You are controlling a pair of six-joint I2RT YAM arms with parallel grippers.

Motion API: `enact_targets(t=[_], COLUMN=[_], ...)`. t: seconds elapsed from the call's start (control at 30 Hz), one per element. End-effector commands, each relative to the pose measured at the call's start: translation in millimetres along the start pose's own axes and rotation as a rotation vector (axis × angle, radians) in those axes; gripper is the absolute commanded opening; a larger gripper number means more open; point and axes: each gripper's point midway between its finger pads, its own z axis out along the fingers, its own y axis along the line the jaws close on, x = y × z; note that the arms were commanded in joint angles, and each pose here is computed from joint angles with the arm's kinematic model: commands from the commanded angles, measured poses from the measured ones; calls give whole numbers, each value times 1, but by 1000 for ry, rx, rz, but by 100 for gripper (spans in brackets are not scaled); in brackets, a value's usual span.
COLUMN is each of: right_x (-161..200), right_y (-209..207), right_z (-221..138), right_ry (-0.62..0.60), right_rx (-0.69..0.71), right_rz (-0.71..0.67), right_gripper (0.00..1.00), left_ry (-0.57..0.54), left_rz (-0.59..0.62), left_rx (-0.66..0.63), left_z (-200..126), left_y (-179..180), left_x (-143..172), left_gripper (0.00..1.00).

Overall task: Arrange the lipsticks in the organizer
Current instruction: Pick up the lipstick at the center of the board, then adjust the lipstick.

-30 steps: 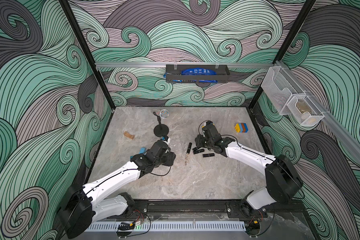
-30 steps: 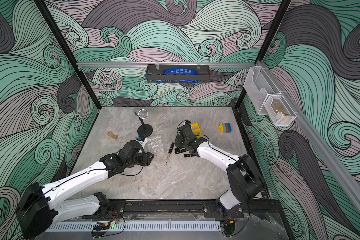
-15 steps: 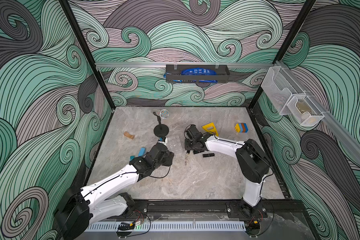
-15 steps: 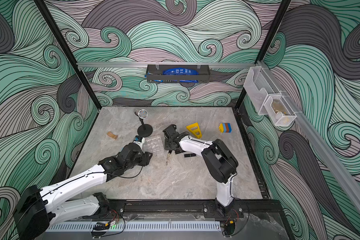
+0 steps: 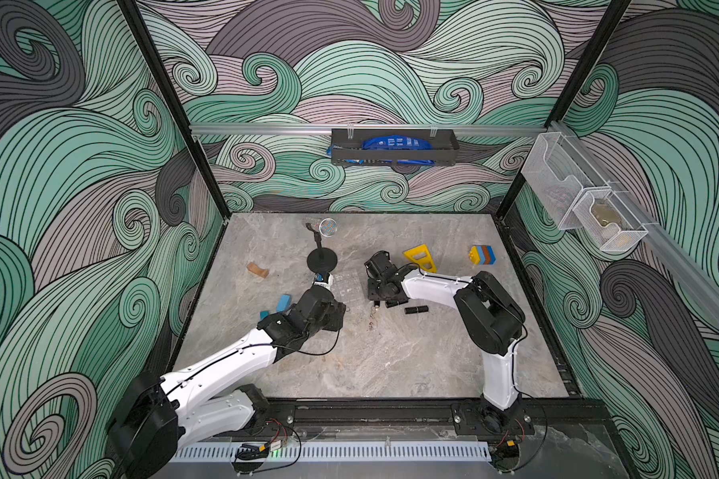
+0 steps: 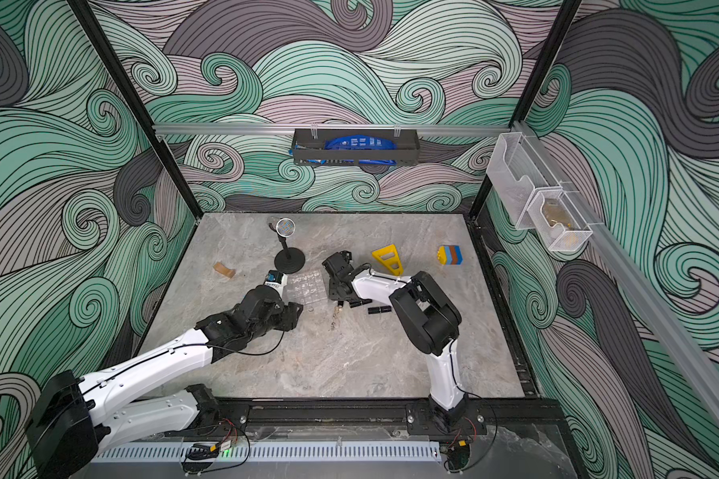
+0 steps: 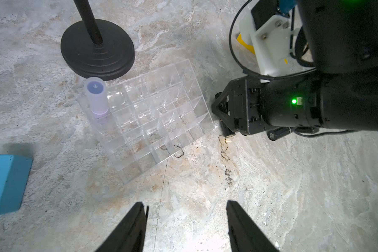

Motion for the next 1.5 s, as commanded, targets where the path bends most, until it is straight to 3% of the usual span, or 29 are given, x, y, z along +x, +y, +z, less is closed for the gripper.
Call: enact_targets(t=[0.0,0.23,0.4,0.5,0.6,0.77,0.83,0.9,1.17,1.47], right_x=[-3,-11,-32,-40,-34,-21,-18,-16,-3,3], right_y=[-5,0,20,35,55,73,74,73,77,90], right_z=[8,0,-46,-91,-139,-222,-253,-276,-298,-299], right_ry=[4,-35,-129,-192,-227,-390,-467,-541,-556,-539], right_rx=[27,10,-143,-291,-557,-947,-1061,-1141,-1298,-1342], right_rz=[23,36,11,-16,-31,-68,-74,-79,-37,-14], right_gripper=[38,25,21,20,18,11,9,8,8,8], left_ry=[-27,-29,-7,-2,-5,70,63,-17,-58,-100], left_rz=[-11,-14,-84,-173,-173,-137,-185,-219,-274,-244], left_rx=[-9,-24,10,151,368,686,793,886,1052,1101], left_z=[-6,-13,-20,-24,-33,-48,-56,-66,-78,-90], left_y=[1,6,16,8,-25,-81,-94,-104,-127,-140], left_x=[-12,-15,-14,-17,-21,-15,-19,-35,-51,-49], left_gripper=[61,61,68,74,76,65,65,68,66,40])
